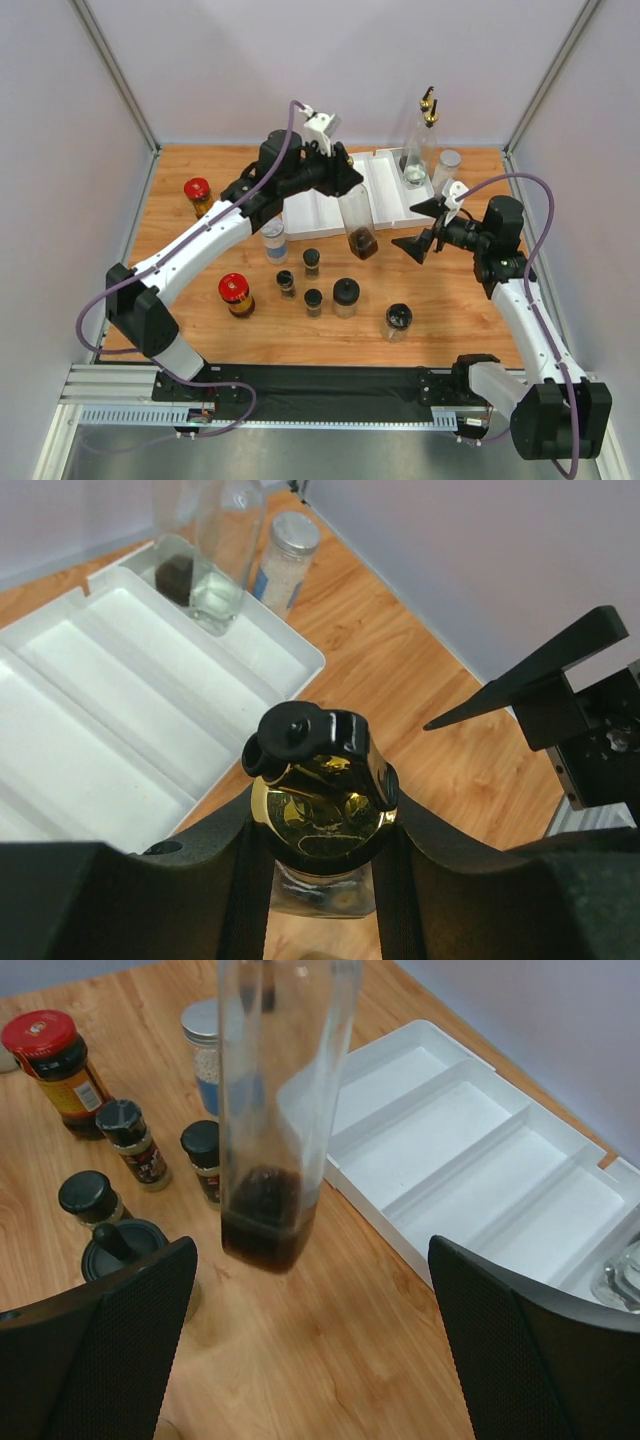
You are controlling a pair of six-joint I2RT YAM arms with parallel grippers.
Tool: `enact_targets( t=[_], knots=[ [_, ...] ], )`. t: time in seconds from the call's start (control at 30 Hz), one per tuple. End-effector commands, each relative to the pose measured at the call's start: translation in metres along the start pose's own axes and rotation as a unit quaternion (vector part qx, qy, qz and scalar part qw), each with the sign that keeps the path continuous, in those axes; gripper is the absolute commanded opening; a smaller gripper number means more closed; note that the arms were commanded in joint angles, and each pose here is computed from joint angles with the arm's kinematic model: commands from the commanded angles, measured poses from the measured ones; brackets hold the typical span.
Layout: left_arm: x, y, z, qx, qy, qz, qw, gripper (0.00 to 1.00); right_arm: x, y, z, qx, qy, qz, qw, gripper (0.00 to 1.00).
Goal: Organize the condiment bottles
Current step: Place the bottle in the storage box.
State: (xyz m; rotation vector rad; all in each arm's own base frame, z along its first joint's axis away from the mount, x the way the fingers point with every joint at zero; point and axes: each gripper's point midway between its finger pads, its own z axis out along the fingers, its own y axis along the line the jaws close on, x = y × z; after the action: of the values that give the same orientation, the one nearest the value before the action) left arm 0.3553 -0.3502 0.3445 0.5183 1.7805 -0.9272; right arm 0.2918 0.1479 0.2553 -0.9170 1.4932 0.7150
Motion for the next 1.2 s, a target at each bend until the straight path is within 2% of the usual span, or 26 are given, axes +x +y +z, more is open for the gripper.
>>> enact_targets(
  t=[0.0, 0.07, 0.3, 0.5, 0.8, 1.0, 1.1, 1.17],
  knots=[
    [-0.04, -0.036, 0.012, 0.034, -0.068, -0.001, 0.997, 0.0, -0.019, 0.007, 0.009, -0.015, -0.026, -0.003, 1.0, 1.0],
    [-0.033, -0.039, 0.024, 0.032, -0.062, -0.003, 0.998, 0.0, -0.024, 0.013, 0.012, -0.022, -0.026, -0.004, 0.999, 1.0],
    [-0.022, -0.054, 0.046, 0.032, -0.054, -0.01, 0.998, 0.0, -0.025, -0.001, 0.023, 0.034, 0.005, 0.019, 0.999, 1.0],
    [-0.023, -0.066, 0.051, 0.036, -0.06, -0.01, 0.997, 0.0, -0.011, -0.01, 0.036, 0.068, 0.039, 0.032, 0.996, 1.0],
    [-0.022, -0.076, 0.053, 0.045, -0.063, -0.017, 0.997, 0.0, -0.002, -0.011, 0.049, 0.083, 0.05, 0.046, 0.994, 1.0],
    [-0.023, -0.079, 0.056, 0.045, -0.065, -0.017, 0.997, 0.0, 0.003, -0.008, 0.059, 0.084, 0.059, 0.058, 0.993, 0.9],
    [-0.025, -0.079, 0.055, 0.043, -0.068, -0.017, 0.997, 0.0, 0.004, -0.009, 0.061, 0.09, 0.063, 0.062, 0.992, 0.81],
    [-0.026, -0.08, 0.055, 0.043, -0.071, -0.017, 0.996, 0.0, 0.003, -0.01, 0.061, 0.093, 0.064, 0.062, 0.992, 0.72]
  ],
)
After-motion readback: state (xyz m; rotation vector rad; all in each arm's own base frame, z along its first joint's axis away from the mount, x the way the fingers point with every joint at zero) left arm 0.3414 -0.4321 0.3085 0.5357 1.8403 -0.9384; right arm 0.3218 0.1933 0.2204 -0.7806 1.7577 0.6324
